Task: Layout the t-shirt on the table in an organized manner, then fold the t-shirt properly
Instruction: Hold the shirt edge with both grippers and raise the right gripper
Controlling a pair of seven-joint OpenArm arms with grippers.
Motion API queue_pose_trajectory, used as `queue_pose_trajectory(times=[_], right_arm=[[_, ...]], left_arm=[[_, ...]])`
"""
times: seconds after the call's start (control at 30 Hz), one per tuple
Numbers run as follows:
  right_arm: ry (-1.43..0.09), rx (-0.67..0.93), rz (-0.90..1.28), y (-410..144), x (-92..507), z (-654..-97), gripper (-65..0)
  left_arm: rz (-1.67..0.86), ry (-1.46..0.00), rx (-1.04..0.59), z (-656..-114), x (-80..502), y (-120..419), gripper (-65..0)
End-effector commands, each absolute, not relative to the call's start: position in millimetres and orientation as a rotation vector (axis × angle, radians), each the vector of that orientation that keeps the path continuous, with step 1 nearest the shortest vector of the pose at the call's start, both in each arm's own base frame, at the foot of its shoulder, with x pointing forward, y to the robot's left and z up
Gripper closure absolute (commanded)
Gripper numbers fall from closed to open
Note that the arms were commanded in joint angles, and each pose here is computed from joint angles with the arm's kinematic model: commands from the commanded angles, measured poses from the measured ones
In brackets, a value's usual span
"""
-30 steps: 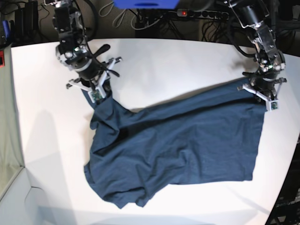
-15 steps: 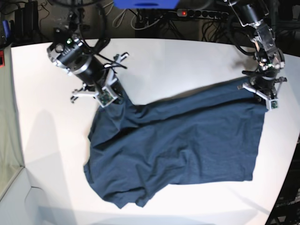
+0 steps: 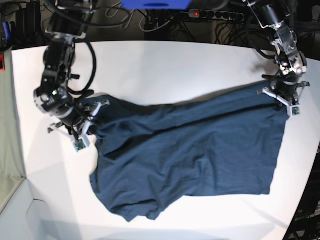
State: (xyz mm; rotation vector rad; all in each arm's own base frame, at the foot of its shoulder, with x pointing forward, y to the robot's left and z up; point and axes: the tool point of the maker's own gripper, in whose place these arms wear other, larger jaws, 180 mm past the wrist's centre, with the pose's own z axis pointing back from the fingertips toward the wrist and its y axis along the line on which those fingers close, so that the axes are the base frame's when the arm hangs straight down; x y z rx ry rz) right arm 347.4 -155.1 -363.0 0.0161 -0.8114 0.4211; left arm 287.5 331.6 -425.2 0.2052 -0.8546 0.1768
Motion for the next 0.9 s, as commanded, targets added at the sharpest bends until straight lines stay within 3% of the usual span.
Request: queue_pose_trajectory(times=[0.0, 0.23, 0.33, 0.5, 0.87], right_arm=[[-0.847, 0.014, 0.415, -158, 359, -354, -3.5], [-0.833, -0.03, 0.393, -183, 373, -352, -25.2], [-0.875, -0.071, 0.413, -186, 364, -336, -30.2], [-0.886, -0.092, 0.444, -178, 328, -330, -31.3], [-0.756, 0.097, 0.41, -118, 283, -388, -31.1]], left_arm=[[0.169, -0.885, 0.221, -414, 295, 337, -4.0], [0.17, -0.89, 0.221, -412, 297, 337, -4.0], [0.17, -0.89, 0.221, -412, 297, 337, -4.0], [0.17, -0.89, 0.219, -413, 297, 336, -4.0], [0.173, -0.891, 0.215, -413, 297, 334, -4.0]])
